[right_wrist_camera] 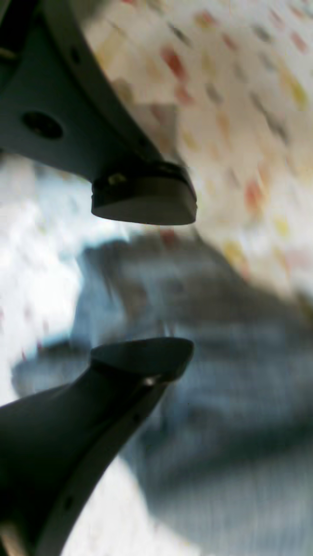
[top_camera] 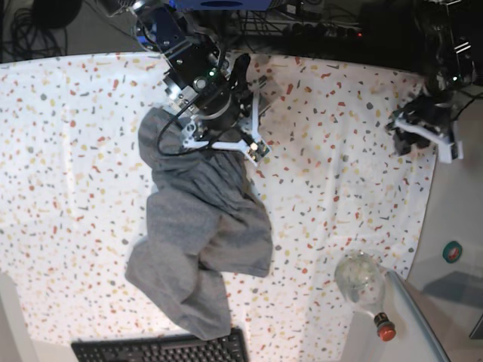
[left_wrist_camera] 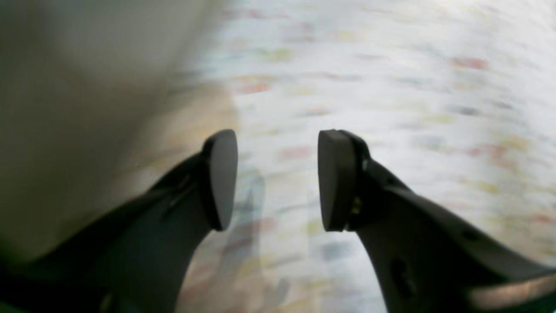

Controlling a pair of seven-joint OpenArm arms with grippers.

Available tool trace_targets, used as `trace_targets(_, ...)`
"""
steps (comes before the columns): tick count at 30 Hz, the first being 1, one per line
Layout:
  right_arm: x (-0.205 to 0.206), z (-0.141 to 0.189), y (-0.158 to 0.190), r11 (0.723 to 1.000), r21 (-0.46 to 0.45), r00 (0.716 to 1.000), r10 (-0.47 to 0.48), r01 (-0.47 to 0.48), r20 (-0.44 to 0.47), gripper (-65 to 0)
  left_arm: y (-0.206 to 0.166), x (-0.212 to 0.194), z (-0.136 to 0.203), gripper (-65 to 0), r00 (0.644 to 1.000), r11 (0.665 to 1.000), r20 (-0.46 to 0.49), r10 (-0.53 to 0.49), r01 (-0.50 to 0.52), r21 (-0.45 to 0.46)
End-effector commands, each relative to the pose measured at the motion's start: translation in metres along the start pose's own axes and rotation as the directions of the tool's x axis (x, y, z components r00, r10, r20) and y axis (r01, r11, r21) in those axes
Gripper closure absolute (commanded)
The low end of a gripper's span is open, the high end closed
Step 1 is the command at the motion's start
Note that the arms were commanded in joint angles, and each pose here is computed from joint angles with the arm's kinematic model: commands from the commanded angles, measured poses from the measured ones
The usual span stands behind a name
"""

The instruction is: Layout the t-shirt on the table in an organized manner, then fold the t-shirt properly

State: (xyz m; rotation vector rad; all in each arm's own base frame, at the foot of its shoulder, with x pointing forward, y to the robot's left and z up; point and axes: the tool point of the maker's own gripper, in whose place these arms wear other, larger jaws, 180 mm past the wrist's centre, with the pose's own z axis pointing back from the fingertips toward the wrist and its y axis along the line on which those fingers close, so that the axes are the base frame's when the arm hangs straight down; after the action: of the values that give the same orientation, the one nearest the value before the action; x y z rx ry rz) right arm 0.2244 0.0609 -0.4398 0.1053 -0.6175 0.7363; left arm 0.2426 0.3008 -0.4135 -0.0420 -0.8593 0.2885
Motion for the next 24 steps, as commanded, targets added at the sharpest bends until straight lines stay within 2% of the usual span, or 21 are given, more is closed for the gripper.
trace_targets(1, 0.013, 0.001, -0.005, 1.000, -0.015, 0.999, 0.003, -0.003, 0.035, -37.7, -0.020, 0.026, -0.005, -29.1, 0.997, 0.999, 0.072, -0.017, 0.021, -0.047)
trace_targets(3, 0.010, 0.000, -0.002, 1.000, -0.010, 1.000, 0.002, -0.002, 0.026, -37.7, -0.058, 0.039, -0.019, -29.1, 0.995, 0.992, 0.095, -0.014, 0.026, -0.126)
trace_targets(5, 0.007, 0.000, 0.000, 1.000, -0.006, 1.000, 0.001, -0.001, 0.022, -37.5, -0.093, 0.047, -0.035, -29.1, 0.998, 0.981, 0.068, 0.000, 0.013, -0.194)
trace_targets(9, -0.001, 0.001, 0.003, 1.000, -0.001, 1.000, -0.001, 0.001, 0.007, -37.5, -0.143, 0.057, -0.079, -29.1, 0.996, 0.960, -0.062, 0.068, -0.082, -0.268)
trace_targets(13, -0.011, 0.002, 0.009, 1.000, 0.009, 1.000, -0.010, 0.010, -0.014, -37.5, -0.182, 0.051, -0.117, -29.1, 0.971, 0.932, -0.184, 0.154, -0.205, -0.300)
trace_targets(19, -0.012, 0.002, 0.011, 1.000, 0.015, 1.000, -0.007, 0.007, -0.016, -37.5, -0.228, 0.037, -0.145, -29.3, 0.925, 0.896, -0.315, 0.213, -0.313, -0.314)
trace_targets(22, -0.012, 0.002, 0.011, 1.000, 0.014, 1.000, -0.007, 0.008, -0.014, -37.5, -0.242, 0.032, -0.157, -29.3, 0.911, 0.888, -0.333, 0.243, -0.347, -0.302)
trace_targets(24, -0.012, 0.002, 0.012, 1.000, 0.015, 1.000, -0.006, 0.006, -0.014, -37.5, -0.261, 0.030, -0.161, -29.3, 0.922, 0.893, -0.325, 0.208, -0.315, -0.321)
